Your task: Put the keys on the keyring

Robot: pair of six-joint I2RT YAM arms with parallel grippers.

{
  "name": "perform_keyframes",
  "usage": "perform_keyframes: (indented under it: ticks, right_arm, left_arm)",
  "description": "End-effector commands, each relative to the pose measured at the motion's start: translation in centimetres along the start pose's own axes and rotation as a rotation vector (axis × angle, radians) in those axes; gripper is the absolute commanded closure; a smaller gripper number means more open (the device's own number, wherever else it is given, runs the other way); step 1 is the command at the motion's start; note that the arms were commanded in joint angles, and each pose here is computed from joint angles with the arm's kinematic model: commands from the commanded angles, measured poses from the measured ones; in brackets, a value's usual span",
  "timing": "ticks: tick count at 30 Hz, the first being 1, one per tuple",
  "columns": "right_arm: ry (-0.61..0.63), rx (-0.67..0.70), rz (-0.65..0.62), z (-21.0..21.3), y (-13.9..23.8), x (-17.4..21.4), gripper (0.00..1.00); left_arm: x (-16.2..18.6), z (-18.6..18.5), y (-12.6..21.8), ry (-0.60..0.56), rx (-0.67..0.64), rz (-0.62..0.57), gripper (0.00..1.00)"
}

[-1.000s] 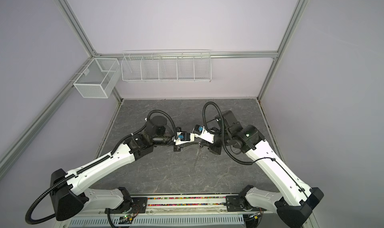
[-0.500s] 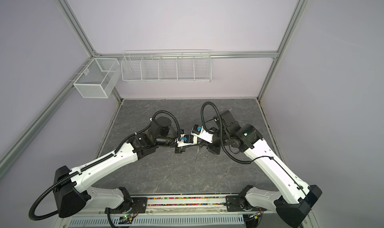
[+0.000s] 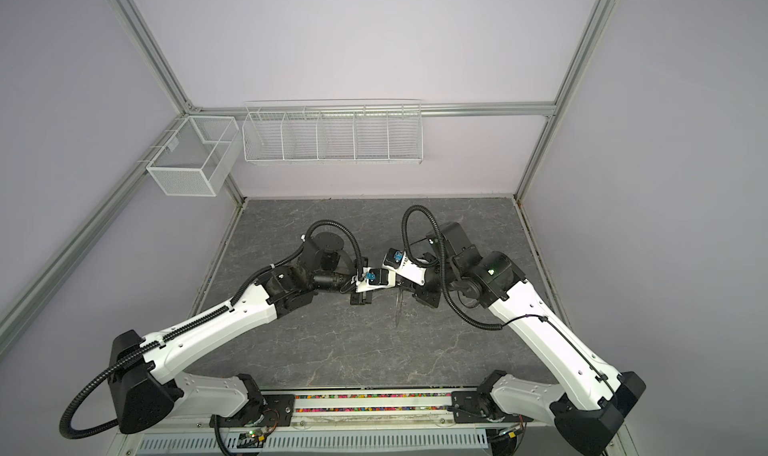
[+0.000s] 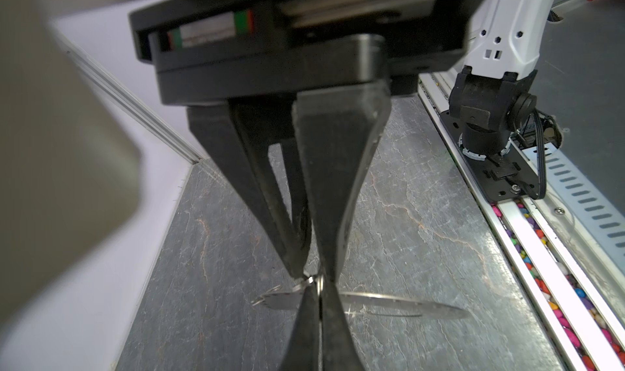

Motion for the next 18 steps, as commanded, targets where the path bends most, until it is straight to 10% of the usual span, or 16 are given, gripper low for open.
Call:
perform_keyframes:
  ticks: [1,18]
  right_arm:
    - [0.034,0.110,-0.056,-1.1,1.2,0.0,0.70]
    - [-0.097,0.072,-0.258,-1.0,0.1,-0.3,0.57]
  left_arm:
    - [-1.3,0.4,0.7,0.032,0.006,-0.076,1.00]
    - [-2.9,-0.4,2.8,0.050,0.083,-0.290,1.00]
Point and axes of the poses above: each gripper's point midway between its finger pads, its own y axis back along the fingers, its own z axis along the line the jaws close on, x = y × z, the point moved 2 cm from there along y, back along the fingers, and after that the axes turned 12 degrees about y, right-handed, at the moved point
